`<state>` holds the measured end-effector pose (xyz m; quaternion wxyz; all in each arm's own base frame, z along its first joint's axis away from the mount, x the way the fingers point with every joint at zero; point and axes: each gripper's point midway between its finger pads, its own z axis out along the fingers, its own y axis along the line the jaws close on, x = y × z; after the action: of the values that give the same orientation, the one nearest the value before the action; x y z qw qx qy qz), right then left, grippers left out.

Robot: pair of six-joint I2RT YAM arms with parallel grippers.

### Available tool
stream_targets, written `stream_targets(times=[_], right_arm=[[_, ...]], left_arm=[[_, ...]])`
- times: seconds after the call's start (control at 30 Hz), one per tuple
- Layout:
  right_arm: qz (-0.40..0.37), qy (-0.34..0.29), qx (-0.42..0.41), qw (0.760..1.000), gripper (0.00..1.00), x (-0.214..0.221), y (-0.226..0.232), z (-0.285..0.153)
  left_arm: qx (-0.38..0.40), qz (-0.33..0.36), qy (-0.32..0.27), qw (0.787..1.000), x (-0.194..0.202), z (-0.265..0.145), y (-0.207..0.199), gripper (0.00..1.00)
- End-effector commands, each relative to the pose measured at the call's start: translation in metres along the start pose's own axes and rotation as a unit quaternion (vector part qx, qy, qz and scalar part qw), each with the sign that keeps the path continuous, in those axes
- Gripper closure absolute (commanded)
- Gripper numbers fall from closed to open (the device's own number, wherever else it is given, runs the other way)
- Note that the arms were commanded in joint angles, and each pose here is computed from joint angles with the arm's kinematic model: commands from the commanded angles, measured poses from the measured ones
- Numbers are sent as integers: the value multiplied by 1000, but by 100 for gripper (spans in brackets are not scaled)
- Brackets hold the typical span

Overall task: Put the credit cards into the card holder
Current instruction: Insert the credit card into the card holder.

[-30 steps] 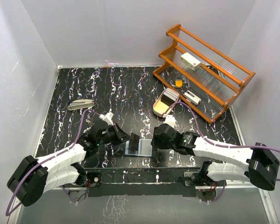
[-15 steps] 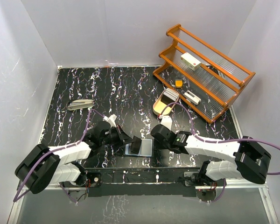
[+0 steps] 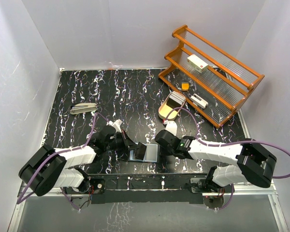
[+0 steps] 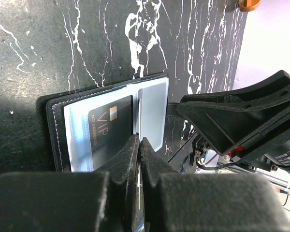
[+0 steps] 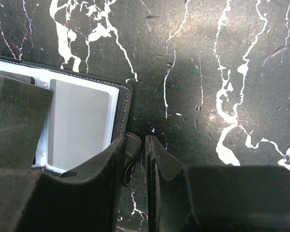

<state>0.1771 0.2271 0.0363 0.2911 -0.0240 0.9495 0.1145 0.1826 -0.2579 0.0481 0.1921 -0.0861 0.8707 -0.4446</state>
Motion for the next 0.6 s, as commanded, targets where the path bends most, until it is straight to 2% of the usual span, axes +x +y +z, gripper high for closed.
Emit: stream_targets(times=[0.0,0.33,0.57], right_arm=[[4,-25,-7,1000,79,-8,4,2],[12,-24,-19,999,79,-4,5,4],[19,-8,-32,999,84,6,8,8]], left_arm=[[23,10,-12,1000,-8,-1,-12,100],[2,4,-8,1000,-3,6,5,100],[-8,-3,-7,1000,-2,10,13,100]])
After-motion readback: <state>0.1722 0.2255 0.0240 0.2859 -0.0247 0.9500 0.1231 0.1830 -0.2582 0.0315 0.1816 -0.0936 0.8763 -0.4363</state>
